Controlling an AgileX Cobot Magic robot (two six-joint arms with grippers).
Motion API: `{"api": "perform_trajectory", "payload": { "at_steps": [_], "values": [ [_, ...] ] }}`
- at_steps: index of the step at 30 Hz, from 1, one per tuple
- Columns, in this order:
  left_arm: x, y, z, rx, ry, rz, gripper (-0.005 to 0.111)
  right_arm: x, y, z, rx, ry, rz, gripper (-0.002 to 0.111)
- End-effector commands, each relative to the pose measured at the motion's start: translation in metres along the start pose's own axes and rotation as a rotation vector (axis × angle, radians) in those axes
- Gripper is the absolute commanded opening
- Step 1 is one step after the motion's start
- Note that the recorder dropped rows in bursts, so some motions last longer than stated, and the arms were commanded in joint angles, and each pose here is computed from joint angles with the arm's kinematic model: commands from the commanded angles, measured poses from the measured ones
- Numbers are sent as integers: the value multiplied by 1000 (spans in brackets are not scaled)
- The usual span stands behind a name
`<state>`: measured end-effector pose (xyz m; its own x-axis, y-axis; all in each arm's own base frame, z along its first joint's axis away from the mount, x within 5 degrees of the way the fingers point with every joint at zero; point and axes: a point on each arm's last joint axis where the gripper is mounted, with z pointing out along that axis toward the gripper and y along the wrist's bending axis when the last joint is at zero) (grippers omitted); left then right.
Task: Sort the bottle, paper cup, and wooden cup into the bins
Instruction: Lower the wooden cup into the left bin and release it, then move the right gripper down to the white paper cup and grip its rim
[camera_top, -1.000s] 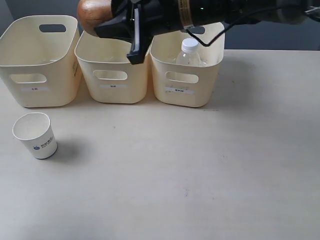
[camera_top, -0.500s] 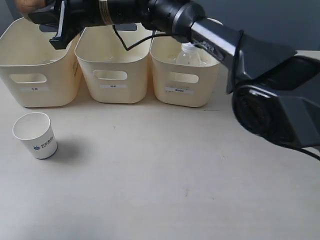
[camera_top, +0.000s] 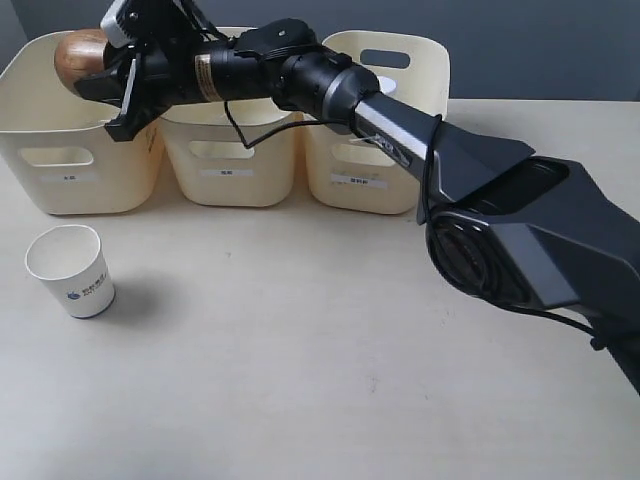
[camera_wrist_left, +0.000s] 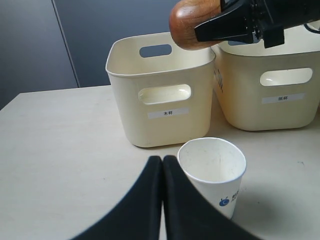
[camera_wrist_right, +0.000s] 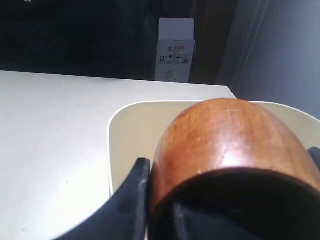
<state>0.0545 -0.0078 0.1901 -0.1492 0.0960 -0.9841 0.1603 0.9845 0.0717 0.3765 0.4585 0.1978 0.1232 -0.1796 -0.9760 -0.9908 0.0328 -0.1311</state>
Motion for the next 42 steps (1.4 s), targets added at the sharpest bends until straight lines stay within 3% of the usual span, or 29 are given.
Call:
{"api": "perform_trajectory", "payload": {
  "at_steps": [1,4,7,10,14,18,20,24,27,29,33,42],
  "values": [
    [-2,0,0,0,-12,0,0,1,-3,0,26,-9,20,-1],
    [-2,0,0,0,-12,0,0,3,-4,1,39,-5,40,0],
    [-2,0,0,0,-12,0,0,4,-4,1,42,-4,71,21],
    [-2,0,0,0,-12,0,0,4,-4,1,42,-6,79,30],
    [-2,0,0,0,-12,0,0,3,-4,1,40,-7,80,52],
    [-2,0,0,0,-12,0,0,-33,-2,-9,13,-53,39,52],
    [-2,0,0,0,-12,0,0,-76,8,-26,-82,-106,8,51],
    [-2,0,0,0,-12,0,0,-120,23,-46,-183,-153,-53,37],
    [-2,0,0,0,-12,0,0,-153,47,-69,-398,-161,-72,35],
    [-2,0,0,0,-12,0,0,-158,52,-74,-434,-155,-52,33],
    [-2,0,0,0,-12,0,0,-161,52,-75,-435,-153,-37,15],
    [-2,0,0,2,-12,0,0,-145,61,-63,-467,-122,-7,17]
  ]
}}
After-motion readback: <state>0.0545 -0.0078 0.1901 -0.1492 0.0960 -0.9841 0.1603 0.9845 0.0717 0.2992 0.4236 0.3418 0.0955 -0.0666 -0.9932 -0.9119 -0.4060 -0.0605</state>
